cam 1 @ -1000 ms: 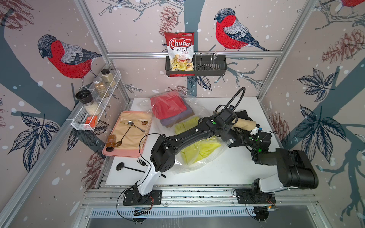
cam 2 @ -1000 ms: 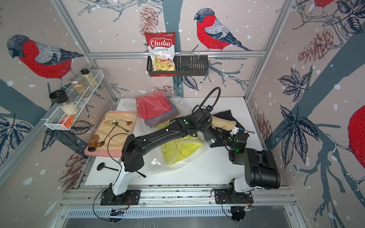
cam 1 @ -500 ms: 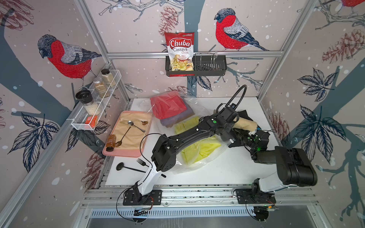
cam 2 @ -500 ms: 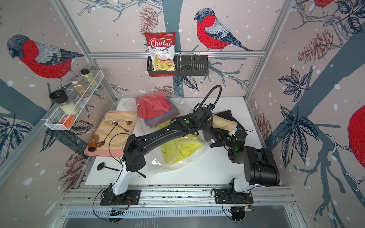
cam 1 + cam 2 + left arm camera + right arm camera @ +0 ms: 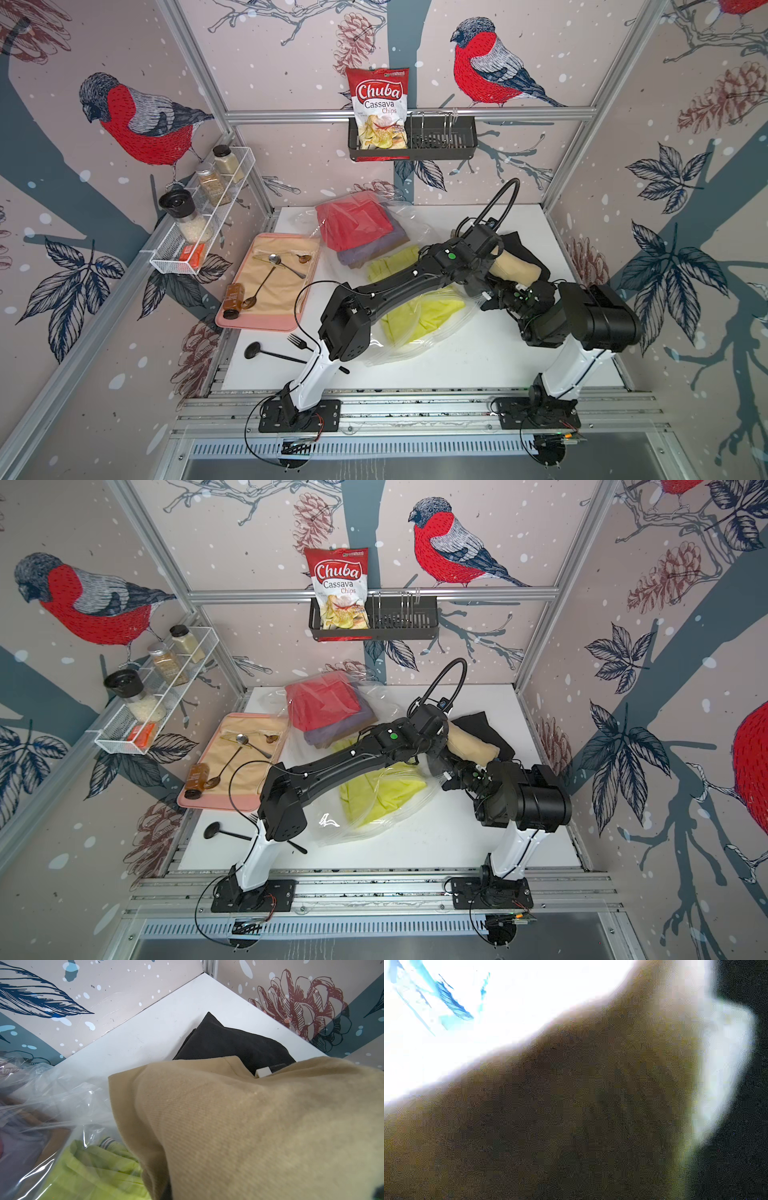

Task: Take the trousers out of the vacuum bag
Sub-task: Place the trousers at the center of the board.

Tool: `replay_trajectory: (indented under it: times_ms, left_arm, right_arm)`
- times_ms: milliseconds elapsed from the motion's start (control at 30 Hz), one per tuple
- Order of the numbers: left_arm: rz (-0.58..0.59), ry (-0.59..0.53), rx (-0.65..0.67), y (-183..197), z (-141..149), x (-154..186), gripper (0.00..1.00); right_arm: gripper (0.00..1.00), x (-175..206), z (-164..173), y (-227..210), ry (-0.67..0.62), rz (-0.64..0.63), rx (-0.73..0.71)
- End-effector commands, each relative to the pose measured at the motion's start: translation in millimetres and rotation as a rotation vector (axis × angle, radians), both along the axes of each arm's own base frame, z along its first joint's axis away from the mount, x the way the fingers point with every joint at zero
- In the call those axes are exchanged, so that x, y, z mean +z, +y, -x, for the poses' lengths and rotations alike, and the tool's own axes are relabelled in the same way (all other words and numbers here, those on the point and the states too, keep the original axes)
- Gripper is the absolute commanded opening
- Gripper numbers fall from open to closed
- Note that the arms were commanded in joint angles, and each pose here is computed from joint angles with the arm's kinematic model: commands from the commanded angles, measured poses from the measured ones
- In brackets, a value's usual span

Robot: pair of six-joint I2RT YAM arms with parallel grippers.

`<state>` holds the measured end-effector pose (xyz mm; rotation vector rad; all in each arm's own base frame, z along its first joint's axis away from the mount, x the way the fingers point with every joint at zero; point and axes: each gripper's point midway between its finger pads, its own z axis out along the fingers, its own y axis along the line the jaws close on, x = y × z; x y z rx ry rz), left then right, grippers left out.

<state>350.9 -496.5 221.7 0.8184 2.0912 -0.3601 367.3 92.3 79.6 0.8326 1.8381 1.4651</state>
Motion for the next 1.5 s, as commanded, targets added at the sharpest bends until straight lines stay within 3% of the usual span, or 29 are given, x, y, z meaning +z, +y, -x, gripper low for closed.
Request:
replay_trajectory:
  times_ms: [0,333,867,1467]
  left_arm:
    - [0.052,-0.03,-0.053,-14.0,11.4,18.1,0.0]
    - [0.065,-0.038,-0.106,-29.6,20.7,14.1,0.0]
    - [0.099,-0.095,-0.176,-69.3,4.9,23.3,0.0]
    - [0.11,-0.138,-0.187,-70.5,-15.3,22.6,0.0]
  right_arm:
    - [0.0,27.1,-12.9,-1.9,-0.123,-0.019,-0.005]
    - [0.0,22.6,-38.7,-25.4,-0.119,0.033,-0.05]
    - [0.0,39.0,-85.8,-61.4,-0.158,0.107,-0.079]
    - [0.0,54.6,-136.3,-88.8,-0.182,0.229,-0.11]
